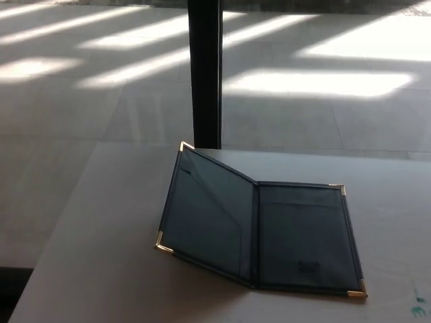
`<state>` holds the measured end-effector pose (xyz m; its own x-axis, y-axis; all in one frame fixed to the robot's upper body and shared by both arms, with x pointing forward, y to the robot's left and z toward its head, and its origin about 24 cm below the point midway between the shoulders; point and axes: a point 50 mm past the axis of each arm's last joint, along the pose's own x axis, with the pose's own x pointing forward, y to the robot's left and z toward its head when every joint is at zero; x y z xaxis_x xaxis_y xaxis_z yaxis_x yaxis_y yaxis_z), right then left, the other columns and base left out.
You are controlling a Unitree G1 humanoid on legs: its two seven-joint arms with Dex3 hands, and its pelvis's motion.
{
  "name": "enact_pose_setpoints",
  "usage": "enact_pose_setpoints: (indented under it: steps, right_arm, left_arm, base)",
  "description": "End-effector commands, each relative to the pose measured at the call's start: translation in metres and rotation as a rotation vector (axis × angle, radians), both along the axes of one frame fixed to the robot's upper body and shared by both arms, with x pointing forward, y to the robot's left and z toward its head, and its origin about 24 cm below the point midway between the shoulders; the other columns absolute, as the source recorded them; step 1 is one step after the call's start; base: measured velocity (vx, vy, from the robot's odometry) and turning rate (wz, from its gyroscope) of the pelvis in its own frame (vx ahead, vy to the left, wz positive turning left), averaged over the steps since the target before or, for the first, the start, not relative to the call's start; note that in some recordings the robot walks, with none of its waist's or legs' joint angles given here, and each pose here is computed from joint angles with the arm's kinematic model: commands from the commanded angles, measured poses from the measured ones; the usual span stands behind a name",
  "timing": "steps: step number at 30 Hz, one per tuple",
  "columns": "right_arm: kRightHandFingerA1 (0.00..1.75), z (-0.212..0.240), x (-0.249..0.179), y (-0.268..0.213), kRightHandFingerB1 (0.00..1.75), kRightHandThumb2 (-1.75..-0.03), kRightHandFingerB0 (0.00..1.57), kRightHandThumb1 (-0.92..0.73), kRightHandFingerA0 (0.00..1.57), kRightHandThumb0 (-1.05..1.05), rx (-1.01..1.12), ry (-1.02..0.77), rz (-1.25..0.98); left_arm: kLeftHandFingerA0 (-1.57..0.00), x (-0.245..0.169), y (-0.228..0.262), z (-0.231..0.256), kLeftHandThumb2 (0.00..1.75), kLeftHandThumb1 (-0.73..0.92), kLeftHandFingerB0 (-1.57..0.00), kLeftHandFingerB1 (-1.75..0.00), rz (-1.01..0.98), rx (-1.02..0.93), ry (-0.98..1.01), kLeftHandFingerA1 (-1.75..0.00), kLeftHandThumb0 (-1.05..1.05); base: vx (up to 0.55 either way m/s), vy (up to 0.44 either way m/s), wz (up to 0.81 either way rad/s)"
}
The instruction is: The robot uses its left hand to push the cover of the diary kept in the middle of the desk to close it
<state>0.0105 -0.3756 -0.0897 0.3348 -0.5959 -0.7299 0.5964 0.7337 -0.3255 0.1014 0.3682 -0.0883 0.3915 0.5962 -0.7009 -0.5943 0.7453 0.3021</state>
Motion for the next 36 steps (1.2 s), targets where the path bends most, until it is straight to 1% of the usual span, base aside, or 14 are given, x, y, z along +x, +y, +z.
enact_pose_setpoints:
  steps: [1,2,3,4,6,8,9,10,11,23,25,33,34,36]
  right_arm:
    - [0.78,0.035,-0.019,-0.041,0.62,-0.68,0.74,-0.91,0.71,-0.86,-0.008,-0.380,-0.369]
    - [0.81,0.036,-0.019,-0.041,0.70,-1.20,0.72,-0.70,0.74,-0.76,-0.009,-0.385,-0.385]
    - [0.78,0.037,-0.018,-0.041,0.62,-0.68,0.72,-0.92,0.74,-0.87,-0.013,-0.380,-0.381]
    - [0.78,0.037,-0.018,-0.042,0.62,-0.68,0.72,-0.92,0.74,-0.87,-0.017,-0.371,-0.366]
    - [0.77,0.038,-0.019,-0.041,0.59,-0.68,0.70,-0.92,0.78,-0.89,-0.011,-0.374,-0.367]
    - [0.78,0.038,-0.020,-0.040,0.59,-0.71,0.63,-0.92,0.74,-0.88,-0.009,-0.369,-0.337]
    - [0.77,0.037,-0.021,-0.039,0.60,-0.68,0.66,-0.91,0.69,-0.87,0.006,-0.393,-0.359]
    - [0.78,0.037,-0.019,-0.039,0.61,-0.68,0.68,-0.92,0.72,-0.87,0.004,-0.390,-0.358]
    - [0.78,0.038,-0.018,-0.039,0.61,-0.70,0.65,-0.92,0.67,-0.87,0.009,-0.393,-0.342]
    - [0.76,0.038,-0.019,-0.041,0.61,-0.67,0.73,-0.91,0.74,-0.88,-0.003,-0.388,-0.370]
    - [0.77,0.039,-0.020,-0.042,0.60,-0.69,0.66,-0.92,0.72,-0.88,0.000,-0.384,-0.352]
    - [0.76,0.038,-0.018,-0.043,0.60,-0.68,0.70,-0.92,0.72,-0.86,-0.001,-0.394,-0.367]
    - [0.78,0.039,-0.018,-0.042,0.62,-0.68,0.73,-0.91,0.75,-0.88,-0.009,-0.391,-0.359]
    - [0.79,0.038,-0.019,-0.040,0.63,-0.68,0.75,-0.91,0.79,-0.88,-0.005,-0.395,-0.363]
  left_arm:
    - [-0.95,-0.008,0.056,0.043,0.79,0.92,-0.51,-0.83,0.591,0.066,-0.282,-1.00,-0.85]
    - [-1.00,-0.006,0.063,0.050,1.28,0.77,-0.74,-0.86,0.615,0.102,-0.307,-0.96,-0.70]
    - [-1.09,-0.004,0.066,0.054,1.09,0.74,-0.92,-1.02,0.629,0.113,-0.323,-1.00,-0.92]
    - [-1.09,-0.002,0.068,0.057,1.09,0.74,-0.92,-1.02,0.643,0.114,-0.343,-1.00,-0.92]
    - [-1.19,0.008,0.074,0.068,0.77,0.92,-0.66,-0.73,0.619,0.142,-0.378,-0.95,-0.94]
    - [-1.14,0.020,0.077,0.077,1.14,0.73,-0.32,-0.63,0.636,0.114,-0.443,-1.07,-0.89]
    - [-0.51,0.039,0.076,0.090,1.15,0.73,-0.04,-0.46,0.589,0.082,-0.551,-0.84,-0.86]
    - [-0.32,0.049,0.073,0.097,0.71,0.92,-0.13,-0.46,0.582,0.069,-0.597,-0.67,-0.85]
    - [-0.30,0.069,0.065,0.106,0.75,0.92,-0.26,-0.50,0.544,0.032,-0.670,-0.56,-0.86]
    - [-0.50,0.171,-0.080,0.144,0.78,0.92,-0.37,-0.46,0.079,-0.186,-0.852,-0.55,-0.81]
    - [-0.45,0.177,-0.106,0.145,1.22,0.82,-0.14,-0.47,0.015,-0.221,-0.854,-0.64,-0.62]
    - [-0.33,0.176,-0.176,0.142,0.89,0.92,-0.26,-0.45,-0.222,-0.313,-0.835,-0.48,-0.73]
    - [-0.40,0.173,-0.186,0.138,1.22,0.79,-0.12,-0.48,-0.241,-0.345,-0.827,-0.62,-0.62]
    - [-0.40,0.170,-0.191,0.136,1.23,0.78,-0.10,-0.48,-0.276,-0.356,-0.814,-0.63,-0.63]
  base:
    - [0.00,0.000,0.00]
    - [0.00,0.000,0.00]
    - [0.00,0.000,0.00]
    - [0.00,0.000,0.00]
    - [0.00,0.000,0.00]
    - [0.00,0.000,0.00]
    - [0.00,0.000,0.00]
    - [0.00,0.000,0.00]
    - [0.00,0.000,0.00]
    - [0.00,0.000,0.00]
    - [0.00,0.000,0.00]
    - [0.00,0.000,0.00]
    - [0.00,0.000,0.00]
    - [0.00,0.000,0.00]
